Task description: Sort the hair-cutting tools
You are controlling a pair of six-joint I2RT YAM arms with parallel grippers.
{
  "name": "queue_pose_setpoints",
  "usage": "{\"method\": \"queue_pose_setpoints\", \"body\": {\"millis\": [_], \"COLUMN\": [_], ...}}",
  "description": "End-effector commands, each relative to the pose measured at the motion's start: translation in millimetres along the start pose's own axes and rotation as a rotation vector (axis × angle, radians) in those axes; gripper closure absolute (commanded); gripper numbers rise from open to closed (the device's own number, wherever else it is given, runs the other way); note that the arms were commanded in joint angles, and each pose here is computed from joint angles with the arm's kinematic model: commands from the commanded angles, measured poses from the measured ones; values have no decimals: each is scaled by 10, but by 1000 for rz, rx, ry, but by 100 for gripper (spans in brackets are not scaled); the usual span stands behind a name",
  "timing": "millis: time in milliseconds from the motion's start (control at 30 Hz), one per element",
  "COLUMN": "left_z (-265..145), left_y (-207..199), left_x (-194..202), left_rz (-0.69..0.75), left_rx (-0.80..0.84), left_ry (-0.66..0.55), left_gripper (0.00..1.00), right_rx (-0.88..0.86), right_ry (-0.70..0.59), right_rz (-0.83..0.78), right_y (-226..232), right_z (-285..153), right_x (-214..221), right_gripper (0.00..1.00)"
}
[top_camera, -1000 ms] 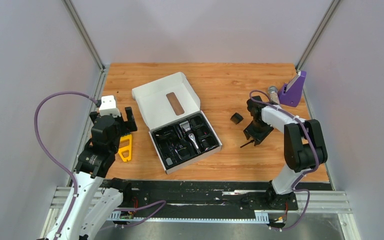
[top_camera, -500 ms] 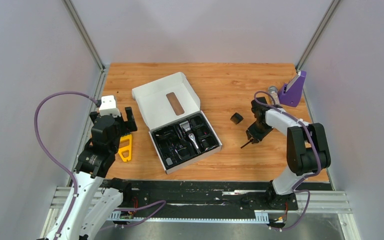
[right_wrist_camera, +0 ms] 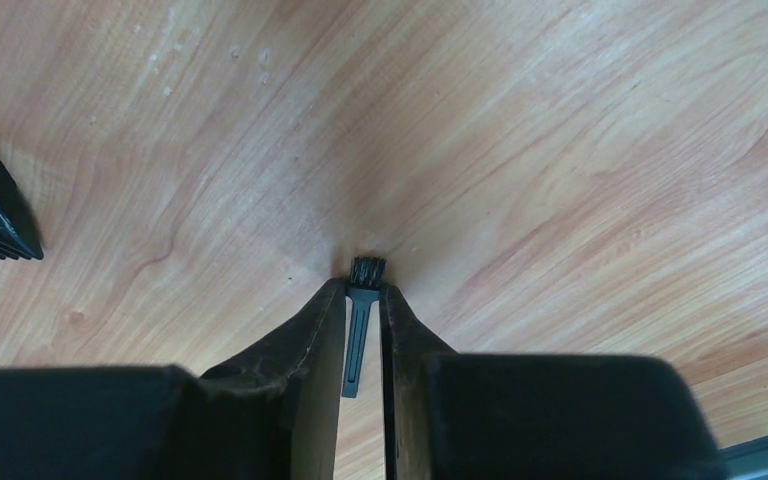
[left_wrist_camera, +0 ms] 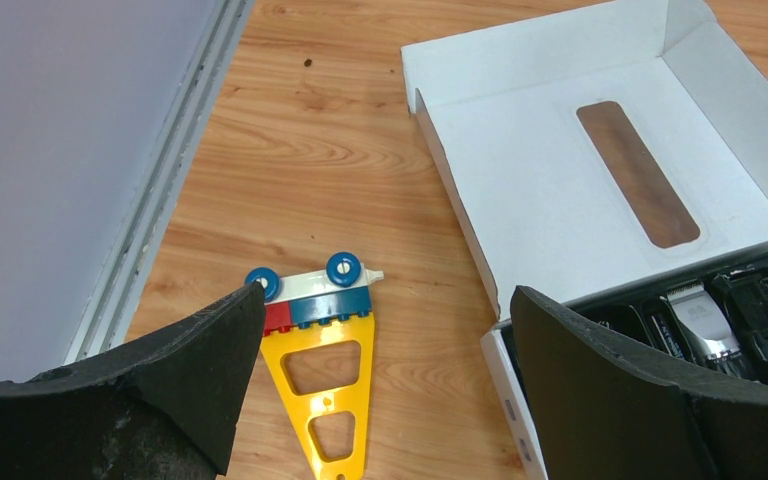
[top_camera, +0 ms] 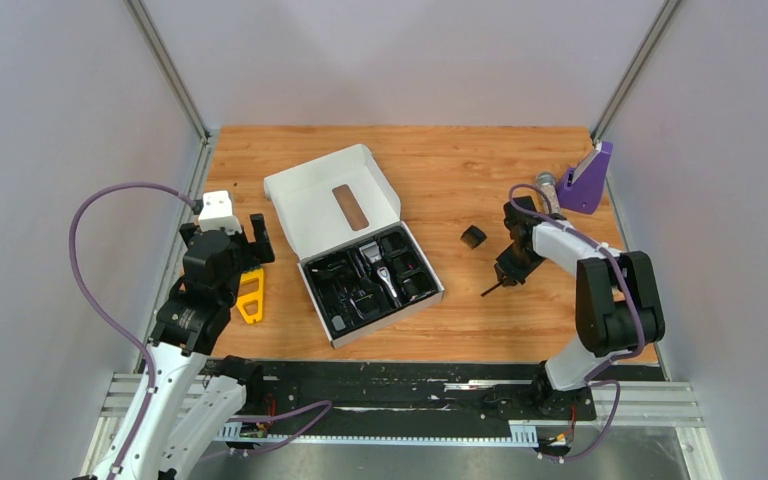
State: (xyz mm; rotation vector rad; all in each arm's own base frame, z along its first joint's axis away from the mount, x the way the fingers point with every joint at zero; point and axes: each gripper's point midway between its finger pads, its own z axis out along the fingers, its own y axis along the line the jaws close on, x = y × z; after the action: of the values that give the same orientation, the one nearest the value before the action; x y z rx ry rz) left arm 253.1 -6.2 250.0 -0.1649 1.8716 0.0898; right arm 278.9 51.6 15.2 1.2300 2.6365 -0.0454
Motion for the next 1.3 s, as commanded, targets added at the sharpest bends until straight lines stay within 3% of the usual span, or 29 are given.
{"method": "queue_pose_setpoints", "body": {"millis": [0, 400, 500, 567, 700, 1267], "left_z": [-14, 50, 73, 84, 98, 115], "left_y": [-16, 6, 25, 35, 42, 33], "left_x": [-154, -111, -95, -86, -67, -46], "left_rz": [-7, -12, -14, -14, -11, -6], "left_rx": [5, -12, -22, -28, -34, -32], "left_ry": [-42, -21, -14, -9, -3, 7], "left_gripper": [0, 0, 0, 0, 0, 0], "right_rx": [-13, -137, -143, -113, -54, 17], "right_ry": [-38, -183, -187, -177, -151, -44], "right_rz": [-38, -208, -225, -218, -210, -133], "right_y": [-34, 203, 199, 141, 45, -92], "right_z": [-26, -476, -526, -500, -368, 141], "right_x": [-58, -197, -179, -160, -136, -52], "right_gripper": [85, 92, 88, 77, 73, 73]}}
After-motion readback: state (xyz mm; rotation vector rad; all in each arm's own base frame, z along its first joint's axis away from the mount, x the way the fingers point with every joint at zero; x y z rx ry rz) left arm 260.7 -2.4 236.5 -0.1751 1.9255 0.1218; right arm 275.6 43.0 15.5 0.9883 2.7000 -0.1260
